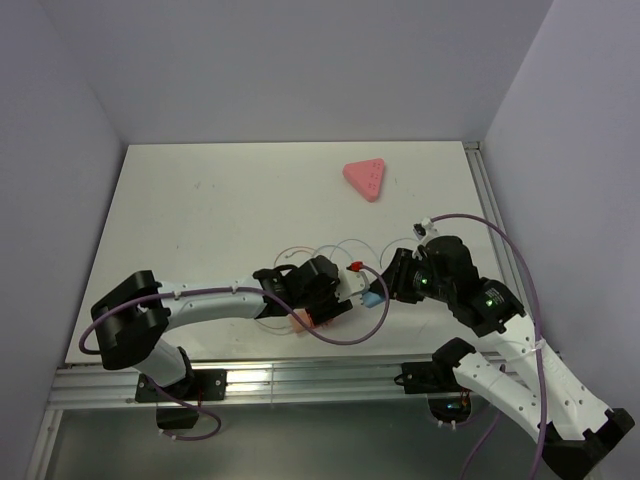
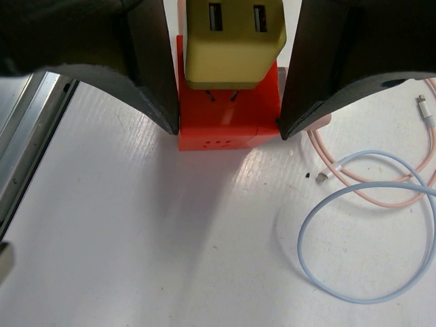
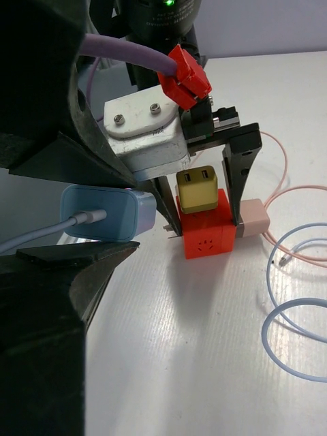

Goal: Insert the plug

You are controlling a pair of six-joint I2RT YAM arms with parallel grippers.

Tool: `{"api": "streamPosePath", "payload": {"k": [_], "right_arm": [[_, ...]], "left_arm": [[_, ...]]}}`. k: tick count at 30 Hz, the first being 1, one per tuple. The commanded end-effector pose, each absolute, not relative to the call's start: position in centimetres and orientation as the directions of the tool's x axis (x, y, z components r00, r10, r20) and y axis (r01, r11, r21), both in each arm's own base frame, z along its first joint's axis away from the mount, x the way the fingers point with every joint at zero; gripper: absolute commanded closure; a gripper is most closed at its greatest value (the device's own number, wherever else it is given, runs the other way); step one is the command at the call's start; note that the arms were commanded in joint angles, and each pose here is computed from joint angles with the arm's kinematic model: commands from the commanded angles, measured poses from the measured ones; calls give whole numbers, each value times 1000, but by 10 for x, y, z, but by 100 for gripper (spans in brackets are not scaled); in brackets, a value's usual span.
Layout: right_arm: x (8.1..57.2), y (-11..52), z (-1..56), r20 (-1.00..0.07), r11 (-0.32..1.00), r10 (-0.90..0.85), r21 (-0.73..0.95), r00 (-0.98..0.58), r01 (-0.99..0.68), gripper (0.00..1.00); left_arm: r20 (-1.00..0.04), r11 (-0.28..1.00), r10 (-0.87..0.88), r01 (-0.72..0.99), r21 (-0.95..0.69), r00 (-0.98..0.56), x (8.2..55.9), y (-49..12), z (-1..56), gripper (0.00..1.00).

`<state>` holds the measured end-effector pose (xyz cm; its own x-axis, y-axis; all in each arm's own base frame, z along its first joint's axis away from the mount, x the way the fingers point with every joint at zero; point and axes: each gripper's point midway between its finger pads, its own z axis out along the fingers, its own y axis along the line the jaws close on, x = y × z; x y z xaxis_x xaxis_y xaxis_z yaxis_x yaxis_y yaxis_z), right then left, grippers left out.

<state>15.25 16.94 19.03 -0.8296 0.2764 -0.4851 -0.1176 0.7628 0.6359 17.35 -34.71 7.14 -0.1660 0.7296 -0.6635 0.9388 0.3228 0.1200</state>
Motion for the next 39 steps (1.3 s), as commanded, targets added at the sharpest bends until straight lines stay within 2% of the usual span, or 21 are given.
{"api": "streamPosePath", "payload": {"k": [1, 12, 13, 14, 16, 20, 25, 28, 31, 32, 33, 34, 36, 37, 38, 39], "right_arm": [[154, 173, 197, -498, 743, 283, 654, -820, -141, 100], [153, 175, 197, -491, 733, 282, 665, -824, -146, 100], [153, 175, 198, -492, 733, 282, 664, -824, -145, 100], [153, 175, 198, -493, 733, 283, 665, -823, -146, 100], [152, 174, 200, -498, 733, 285, 664, -819, -149, 100], [152, 174, 198, -495, 733, 283, 664, -821, -148, 100], [152, 175, 199, -496, 730, 286, 667, -820, -149, 100], [151, 174, 200, -496, 731, 283, 666, -821, -151, 100], [151, 174, 200, -498, 730, 284, 666, -819, -152, 100], [151, 174, 199, -497, 731, 285, 665, -820, -149, 100], [152, 175, 199, -497, 728, 286, 669, -819, -151, 100], [151, 175, 198, -492, 727, 284, 670, -823, -149, 100], [151, 176, 197, -490, 725, 280, 672, -825, -153, 100], [150, 177, 197, -486, 721, 278, 676, -828, -155, 100], [150, 178, 194, -480, 720, 275, 677, -833, -152, 100], [150, 179, 193, -475, 719, 274, 679, -836, -151, 100]], "left_arm": [[-530, 311, 816, 948, 69, -229, 152, -315, 26, 36], [-625, 372, 741, 925, 78, -246, 157, -316, 55, 34], [-630, 374, 737, 924, 79, -244, 157, -316, 57, 32], [-634, 382, 734, 920, 88, -244, 159, -315, 58, 14], [-634, 392, 733, 915, 99, -246, 160, -313, 59, 6], [-632, 407, 732, 907, 109, -252, 162, -310, 58, 2], [-641, 423, 721, 900, 105, -264, 163, -310, 57, 3], [-637, 417, 724, 903, 100, -263, 162, -310, 55, 9], [-627, 405, 733, 910, 93, -263, 159, -310, 52, 23], [-627, 402, 734, 911, 91, -261, 159, -310, 52, 36], [-627, 401, 734, 912, 90, -261, 159, -311, 52, 45], [-626, 398, 734, 913, 85, -261, 158, -311, 51, 66], [-636, 398, 726, 914, 79, -261, 158, -314, 53, 83], [-637, 401, 725, 912, 81, -262, 159, -314, 53, 95], [-643, 412, 718, 907, 86, -266, 160, -313, 54, 100], [-652, 420, 711, 903, 92, -264, 162, -313, 56, 100]]}}
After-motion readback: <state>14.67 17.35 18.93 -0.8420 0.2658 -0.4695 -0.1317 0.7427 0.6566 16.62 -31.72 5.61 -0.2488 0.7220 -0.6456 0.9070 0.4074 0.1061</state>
